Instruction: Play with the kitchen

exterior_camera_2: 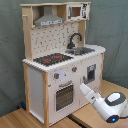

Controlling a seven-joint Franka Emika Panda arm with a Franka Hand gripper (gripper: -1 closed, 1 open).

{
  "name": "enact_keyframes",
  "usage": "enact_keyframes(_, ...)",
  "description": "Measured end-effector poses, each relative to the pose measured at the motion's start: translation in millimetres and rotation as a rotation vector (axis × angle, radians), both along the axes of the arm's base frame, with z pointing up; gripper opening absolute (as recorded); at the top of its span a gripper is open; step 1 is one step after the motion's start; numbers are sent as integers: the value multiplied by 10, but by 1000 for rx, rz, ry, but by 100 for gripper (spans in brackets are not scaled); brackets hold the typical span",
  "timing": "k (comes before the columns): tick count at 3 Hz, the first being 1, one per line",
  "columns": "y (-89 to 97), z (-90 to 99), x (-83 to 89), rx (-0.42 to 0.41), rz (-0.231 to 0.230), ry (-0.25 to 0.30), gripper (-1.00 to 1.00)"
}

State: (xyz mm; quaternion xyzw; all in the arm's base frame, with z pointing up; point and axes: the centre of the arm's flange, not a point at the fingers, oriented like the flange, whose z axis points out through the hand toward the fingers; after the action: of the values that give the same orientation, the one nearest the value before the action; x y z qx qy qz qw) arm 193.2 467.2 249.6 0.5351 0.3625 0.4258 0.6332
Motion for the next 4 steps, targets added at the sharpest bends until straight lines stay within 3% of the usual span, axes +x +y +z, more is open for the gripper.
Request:
enact_keyframes(2,109,126,-169,-228,16,67,100)
enact_keyframes(4,176,352,-125,-433,31,123,100)
